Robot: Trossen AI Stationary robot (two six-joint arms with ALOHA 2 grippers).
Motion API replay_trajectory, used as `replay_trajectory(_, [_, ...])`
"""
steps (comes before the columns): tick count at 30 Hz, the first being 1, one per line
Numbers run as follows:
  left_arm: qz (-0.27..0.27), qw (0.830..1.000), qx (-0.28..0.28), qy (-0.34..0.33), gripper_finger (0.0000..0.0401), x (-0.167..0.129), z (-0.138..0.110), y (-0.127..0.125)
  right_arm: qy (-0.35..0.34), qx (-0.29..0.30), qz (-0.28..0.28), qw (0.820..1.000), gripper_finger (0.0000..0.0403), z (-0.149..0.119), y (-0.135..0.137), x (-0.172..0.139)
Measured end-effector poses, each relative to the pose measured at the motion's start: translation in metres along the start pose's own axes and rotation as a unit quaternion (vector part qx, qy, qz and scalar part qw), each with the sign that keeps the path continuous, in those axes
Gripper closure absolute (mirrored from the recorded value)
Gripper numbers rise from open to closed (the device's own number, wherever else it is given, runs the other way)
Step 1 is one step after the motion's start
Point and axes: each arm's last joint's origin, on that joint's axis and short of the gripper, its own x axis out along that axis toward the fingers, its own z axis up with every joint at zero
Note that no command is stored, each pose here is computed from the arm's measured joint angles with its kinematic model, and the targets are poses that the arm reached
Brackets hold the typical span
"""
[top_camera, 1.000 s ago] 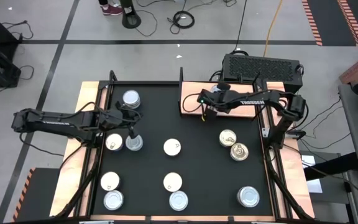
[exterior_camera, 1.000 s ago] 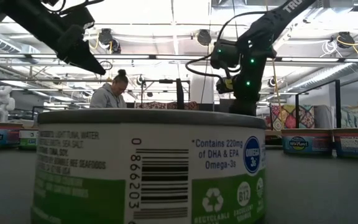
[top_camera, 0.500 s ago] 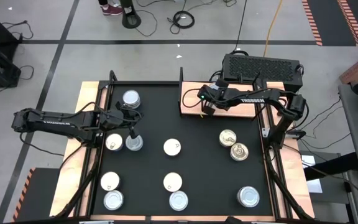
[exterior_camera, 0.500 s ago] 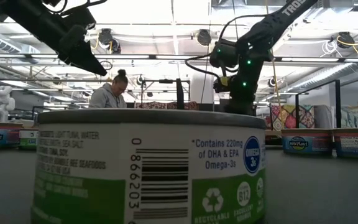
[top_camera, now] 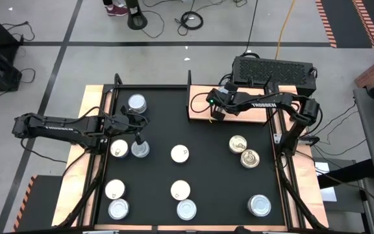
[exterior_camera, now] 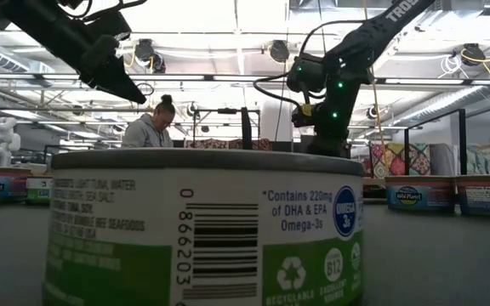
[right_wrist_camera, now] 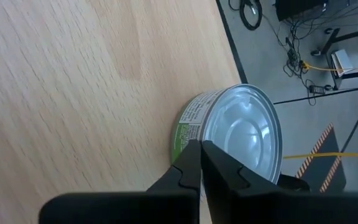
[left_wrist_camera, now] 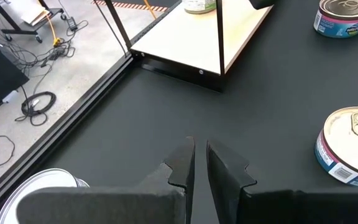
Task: Stack canned seafood by type on shelf
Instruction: Put the green tuna can on the shelf
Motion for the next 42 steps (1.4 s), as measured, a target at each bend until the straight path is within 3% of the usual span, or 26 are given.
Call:
replay_trajectory(13, [0.0, 1.0, 0.001, 0.0, 0.0355, 0.0, 0.0, 0.0, -0.01, -0.038, 0.006, 0.999, 0.03, 0.004, 0.008, -0.012])
replay_trajectory(19, [0.0, 1.0, 0.005, 0.0, 0.0355, 0.0, 0.0, 0.0, -0.006, -0.06, 0.015, 0.998, 0.0272, 0.02, 0.004, -0.037])
replay_trajectory(23, [-0.011, 1.0, 0.005, 0.002, 0.0355, 0.0, 0.0, -0.001, 0.003, -0.043, 0.028, 0.999, 0.0264, 0.032, 0.0, -0.065])
replay_trajectory(26, [-0.03, 1.0, 0.005, 0.004, 0.0355, 0.0, 0.0, -0.002, 0.019, -0.012, 0.08, 0.997, 0.0263, 0.038, -0.002, -0.089])
replay_trajectory(29, [-0.053, 0.999, 0.005, 0.007, 0.0355, 0.0, -0.001, -0.003, 0.046, 0.05, 0.181, 0.981, 0.0264, 0.042, -0.001, -0.113])
replay_trajectory(33, [-0.092, 0.996, 0.019, 0.011, 0.0355, 0.0, -0.001, -0.005, 0.112, 0.149, 0.295, 0.937, 0.0267, 0.041, 0.009, -0.135])
replay_trajectory(35, [-0.12, 0.992, 0.041, 0.011, 0.0356, -0.001, -0.001, -0.007, 0.149, 0.172, 0.336, 0.914, 0.0268, 0.037, 0.019, -0.144])
replay_trajectory(38, [-0.163, 0.985, 0.063, 0.011, 0.0356, -0.001, -0.001, -0.009, 0.178, 0.162, 0.352, 0.905, 0.0268, 0.029, 0.04, -0.164])
replay_trajectory(42, [-0.204, 0.977, 0.064, 0.013, 0.0356, -0.002, -0.002, -0.012, 0.173, 0.169, 0.322, 0.915, 0.0268, 0.015, 0.072, -0.197])
